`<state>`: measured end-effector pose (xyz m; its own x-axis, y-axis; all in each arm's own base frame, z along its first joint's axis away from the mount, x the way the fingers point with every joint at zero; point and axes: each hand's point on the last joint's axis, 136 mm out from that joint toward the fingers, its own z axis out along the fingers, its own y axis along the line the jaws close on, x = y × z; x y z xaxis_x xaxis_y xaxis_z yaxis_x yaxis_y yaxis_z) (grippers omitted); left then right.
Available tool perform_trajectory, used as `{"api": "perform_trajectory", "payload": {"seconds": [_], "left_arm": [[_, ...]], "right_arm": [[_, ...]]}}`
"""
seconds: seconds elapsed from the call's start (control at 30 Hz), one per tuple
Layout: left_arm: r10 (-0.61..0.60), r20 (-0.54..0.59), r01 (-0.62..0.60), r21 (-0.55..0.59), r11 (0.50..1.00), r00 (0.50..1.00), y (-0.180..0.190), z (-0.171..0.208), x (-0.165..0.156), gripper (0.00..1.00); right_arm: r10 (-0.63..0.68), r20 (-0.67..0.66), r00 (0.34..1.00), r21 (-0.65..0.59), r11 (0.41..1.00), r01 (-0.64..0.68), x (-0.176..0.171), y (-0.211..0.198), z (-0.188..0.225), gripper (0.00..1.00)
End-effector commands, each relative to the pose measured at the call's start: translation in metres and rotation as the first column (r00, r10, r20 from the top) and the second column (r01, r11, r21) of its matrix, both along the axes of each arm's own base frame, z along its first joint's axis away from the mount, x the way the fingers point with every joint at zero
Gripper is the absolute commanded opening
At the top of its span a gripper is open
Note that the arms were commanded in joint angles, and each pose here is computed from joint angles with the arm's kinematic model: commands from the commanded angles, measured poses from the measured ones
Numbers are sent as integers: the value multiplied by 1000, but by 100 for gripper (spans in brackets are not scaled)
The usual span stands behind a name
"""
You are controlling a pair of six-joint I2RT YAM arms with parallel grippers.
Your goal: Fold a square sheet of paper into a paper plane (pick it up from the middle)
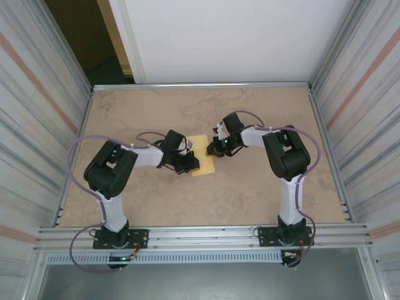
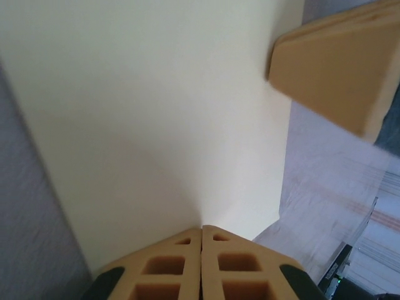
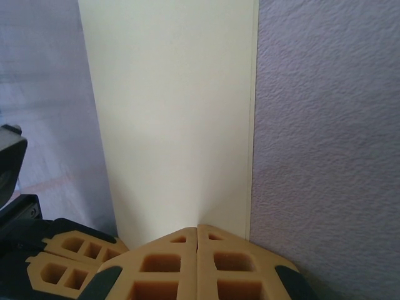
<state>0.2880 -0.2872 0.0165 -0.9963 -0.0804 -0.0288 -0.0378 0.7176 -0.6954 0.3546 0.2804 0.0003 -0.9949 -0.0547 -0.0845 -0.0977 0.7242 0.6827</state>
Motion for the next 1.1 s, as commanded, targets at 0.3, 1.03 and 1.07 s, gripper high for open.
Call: {"api": "perform_trajectory", "payload": {"seconds": [0.3,1.03,1.07], "left_arm": [[37,-62,-31,95,995,997,57,-3,-49,9],[107,142,-104,-27,994,984,10,52,46,18],[103,135,-100,-28,995,985,8,50,47,18]], "right_arm": [[-116,-297,948,-522,851,-59,-97,-105,-125,0],[-253,18,967,-148,956,253,-20,-22,56,22],[-259,38,965,-126,957,262,-19,-24,67,26]]}}
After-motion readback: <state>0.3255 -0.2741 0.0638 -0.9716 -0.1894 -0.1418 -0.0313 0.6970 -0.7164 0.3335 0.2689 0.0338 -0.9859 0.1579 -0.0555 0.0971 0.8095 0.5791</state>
